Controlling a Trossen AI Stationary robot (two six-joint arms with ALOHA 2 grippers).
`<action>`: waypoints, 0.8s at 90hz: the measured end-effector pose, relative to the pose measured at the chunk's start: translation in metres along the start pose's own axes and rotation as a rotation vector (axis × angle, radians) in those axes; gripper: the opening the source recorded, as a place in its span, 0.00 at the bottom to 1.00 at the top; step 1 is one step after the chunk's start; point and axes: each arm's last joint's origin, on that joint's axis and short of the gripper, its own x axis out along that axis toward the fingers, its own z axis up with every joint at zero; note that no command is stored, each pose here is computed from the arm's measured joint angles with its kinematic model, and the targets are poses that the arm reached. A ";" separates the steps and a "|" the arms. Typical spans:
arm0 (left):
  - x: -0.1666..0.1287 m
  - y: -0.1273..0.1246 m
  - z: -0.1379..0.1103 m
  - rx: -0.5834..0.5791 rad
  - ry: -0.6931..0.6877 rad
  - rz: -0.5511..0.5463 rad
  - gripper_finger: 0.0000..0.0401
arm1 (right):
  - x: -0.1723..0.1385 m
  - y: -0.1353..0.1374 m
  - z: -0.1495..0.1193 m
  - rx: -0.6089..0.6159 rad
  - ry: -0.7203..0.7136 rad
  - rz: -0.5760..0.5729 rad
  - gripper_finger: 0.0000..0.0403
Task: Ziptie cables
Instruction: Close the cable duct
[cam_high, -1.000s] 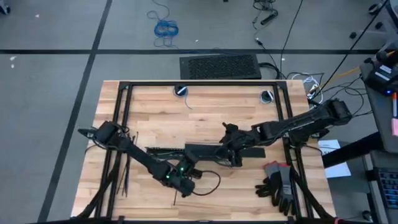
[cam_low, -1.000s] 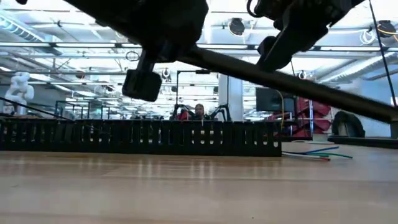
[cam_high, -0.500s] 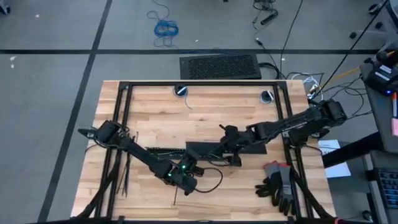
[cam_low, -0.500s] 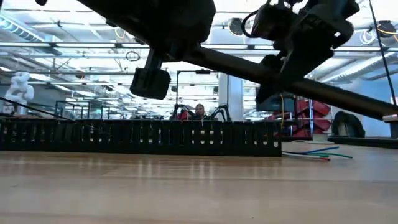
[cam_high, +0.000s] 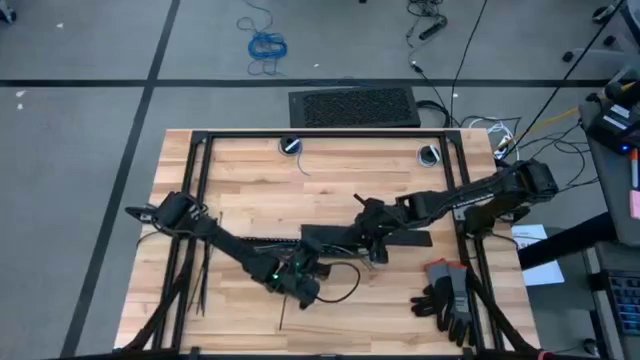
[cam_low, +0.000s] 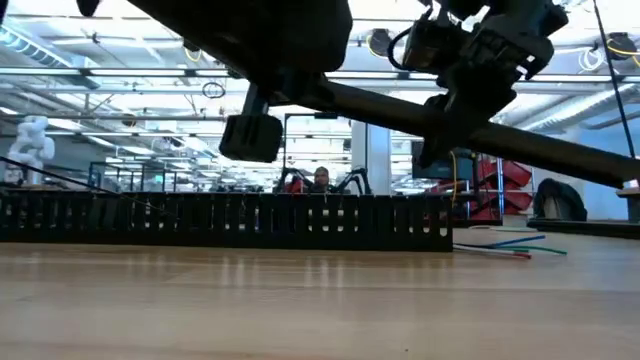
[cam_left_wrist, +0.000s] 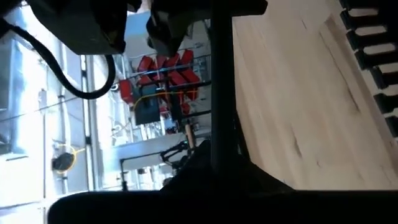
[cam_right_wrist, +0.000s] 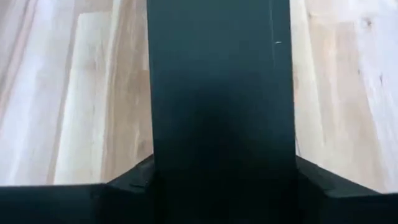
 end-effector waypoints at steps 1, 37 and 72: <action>0.000 0.000 0.000 -0.010 -0.002 -0.002 0.03 | 0.000 0.000 0.000 0.000 0.002 -0.001 0.51; -0.026 -0.001 -0.014 -0.617 -0.035 -0.147 0.25 | -0.001 -0.003 -0.008 -0.059 0.078 -0.077 0.51; -0.082 -0.009 -0.038 -1.000 0.022 -0.308 0.36 | -0.004 -0.019 -0.020 -0.032 0.196 -0.284 0.51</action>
